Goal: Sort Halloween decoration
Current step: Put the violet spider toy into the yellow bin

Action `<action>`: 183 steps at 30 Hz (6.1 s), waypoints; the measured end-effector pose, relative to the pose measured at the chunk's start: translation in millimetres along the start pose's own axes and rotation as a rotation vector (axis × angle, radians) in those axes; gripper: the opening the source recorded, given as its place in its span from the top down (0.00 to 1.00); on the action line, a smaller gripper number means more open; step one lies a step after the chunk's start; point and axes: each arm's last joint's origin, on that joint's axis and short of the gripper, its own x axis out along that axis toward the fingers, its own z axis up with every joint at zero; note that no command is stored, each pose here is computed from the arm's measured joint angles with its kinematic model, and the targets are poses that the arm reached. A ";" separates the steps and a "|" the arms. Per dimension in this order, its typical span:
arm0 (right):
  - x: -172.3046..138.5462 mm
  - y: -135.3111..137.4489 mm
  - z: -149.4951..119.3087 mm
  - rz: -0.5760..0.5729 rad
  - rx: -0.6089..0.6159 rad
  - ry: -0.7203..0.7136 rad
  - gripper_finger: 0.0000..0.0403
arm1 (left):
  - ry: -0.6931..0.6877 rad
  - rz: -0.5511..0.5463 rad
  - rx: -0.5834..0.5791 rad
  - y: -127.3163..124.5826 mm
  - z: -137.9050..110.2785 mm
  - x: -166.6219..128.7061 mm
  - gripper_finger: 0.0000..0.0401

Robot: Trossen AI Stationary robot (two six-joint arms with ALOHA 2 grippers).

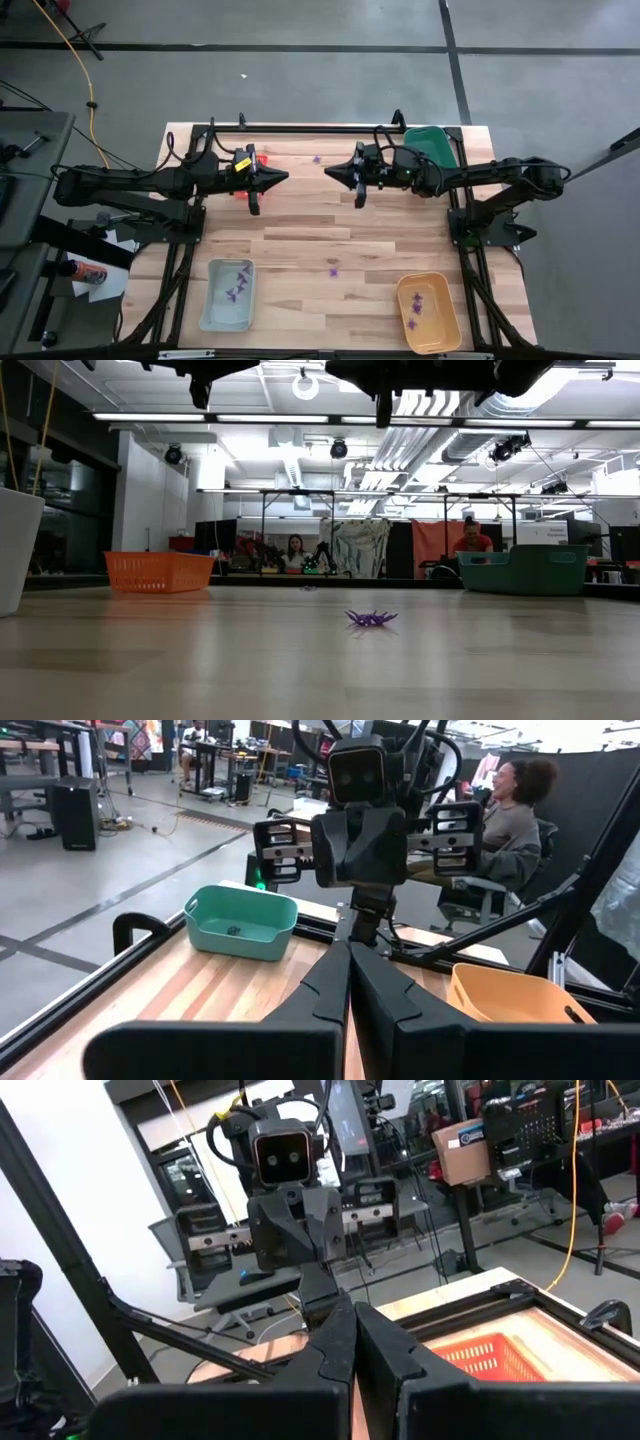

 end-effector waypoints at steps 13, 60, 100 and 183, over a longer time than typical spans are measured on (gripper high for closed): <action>12.2 -37.9 -20.0 -0.400 0.137 0.163 1.00 | -0.070 -0.008 -0.079 -1.0 6.7 -0.2 1.00; 101.3 -224.9 -53.7 -0.766 0.409 1.141 1.00 | 0.074 -0.055 -0.103 -1.0 -5.5 -1.0 1.00; -71.5 -15.2 -34.9 -0.665 0.665 0.322 1.00 | 0.821 0.512 -0.640 211.7 -129.1 179.2 1.00; -69.6 -6.7 -35.9 -0.651 0.602 0.316 1.00 | 0.731 0.201 -0.089 1.1 -27.1 111.5 1.00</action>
